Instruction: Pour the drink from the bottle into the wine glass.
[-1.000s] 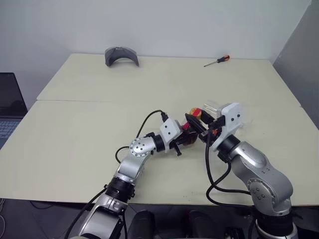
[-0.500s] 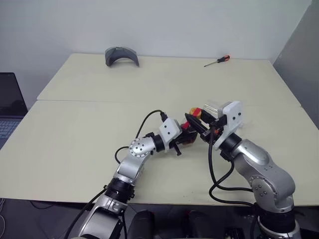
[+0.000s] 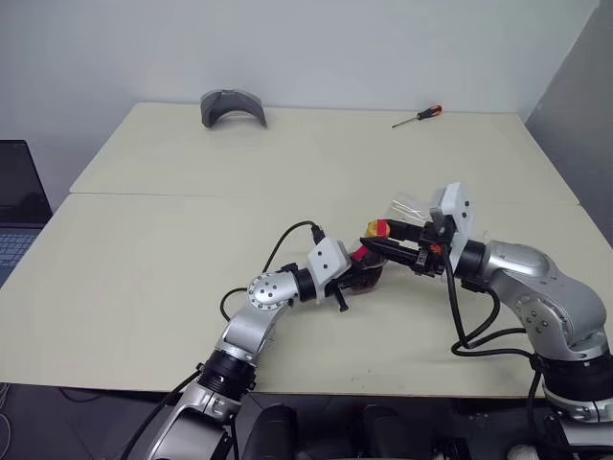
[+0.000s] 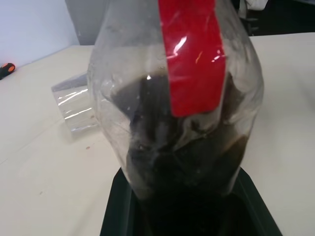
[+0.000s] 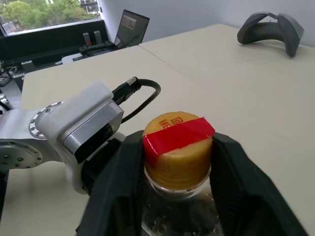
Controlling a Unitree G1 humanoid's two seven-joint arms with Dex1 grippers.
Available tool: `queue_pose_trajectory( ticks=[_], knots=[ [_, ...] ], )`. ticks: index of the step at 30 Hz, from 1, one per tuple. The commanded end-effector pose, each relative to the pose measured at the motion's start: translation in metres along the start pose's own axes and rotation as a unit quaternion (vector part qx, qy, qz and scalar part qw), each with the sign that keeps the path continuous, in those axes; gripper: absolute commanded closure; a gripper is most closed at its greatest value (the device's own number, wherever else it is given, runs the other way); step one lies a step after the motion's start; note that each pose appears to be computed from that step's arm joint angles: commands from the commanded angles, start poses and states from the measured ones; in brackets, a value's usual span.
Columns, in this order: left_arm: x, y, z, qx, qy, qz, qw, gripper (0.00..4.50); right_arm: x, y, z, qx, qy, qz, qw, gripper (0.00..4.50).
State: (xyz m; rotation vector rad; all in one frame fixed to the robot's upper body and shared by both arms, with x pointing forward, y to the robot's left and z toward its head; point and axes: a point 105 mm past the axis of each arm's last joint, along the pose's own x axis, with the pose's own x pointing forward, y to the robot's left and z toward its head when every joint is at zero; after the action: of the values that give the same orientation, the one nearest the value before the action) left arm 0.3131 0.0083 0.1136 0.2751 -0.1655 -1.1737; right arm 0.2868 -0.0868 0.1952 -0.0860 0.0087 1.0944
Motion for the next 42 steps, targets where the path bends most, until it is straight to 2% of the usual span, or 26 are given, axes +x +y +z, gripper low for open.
queue_pose_trajectory(
  ticks=[1,2,5,10,20,24,30,32,36,42],
  knots=[
    [0.004,-0.001,0.020,0.018,-0.032,-0.006,0.999,3.85,-0.003,0.023,0.021,-0.021,-0.042,0.011,0.999,1.38],
    [0.004,-0.001,0.019,0.018,-0.032,-0.006,0.999,3.85,-0.004,0.025,0.027,-0.019,-0.059,-0.002,0.998,1.03],
    [0.004,0.001,0.019,0.014,-0.031,-0.002,0.999,3.85,-0.003,0.029,0.039,-0.016,-0.104,-0.055,0.993,1.01],
    [0.006,-0.002,0.019,0.015,-0.033,-0.010,0.999,3.85,0.003,0.018,0.039,-0.012,-0.124,-0.130,0.984,1.01],
    [0.010,-0.002,0.021,0.015,-0.036,-0.016,0.999,3.85,-0.020,-0.010,0.015,-0.082,-0.044,-0.201,0.975,1.01],
    [0.010,-0.002,0.021,0.015,-0.037,-0.018,0.999,3.85,-0.031,-0.015,0.015,-0.077,-0.049,-0.220,0.971,1.01],
    [0.009,-0.002,0.020,0.016,-0.036,-0.019,0.999,3.85,-0.058,-0.006,0.010,-0.028,-0.049,-0.212,0.976,1.01],
    [0.009,-0.001,0.019,0.016,-0.035,-0.019,0.999,3.86,-0.060,0.009,0.006,-0.013,-0.029,-0.170,0.985,1.01],
    [0.009,-0.001,0.019,0.016,-0.035,-0.022,0.999,3.86,-0.049,0.032,0.007,-0.002,-0.016,-0.109,0.994,1.01],
    [0.011,-0.002,0.020,0.017,-0.036,-0.025,0.999,3.86,-0.021,0.022,0.019,-0.028,-0.044,-0.141,0.989,1.01]
  ],
)
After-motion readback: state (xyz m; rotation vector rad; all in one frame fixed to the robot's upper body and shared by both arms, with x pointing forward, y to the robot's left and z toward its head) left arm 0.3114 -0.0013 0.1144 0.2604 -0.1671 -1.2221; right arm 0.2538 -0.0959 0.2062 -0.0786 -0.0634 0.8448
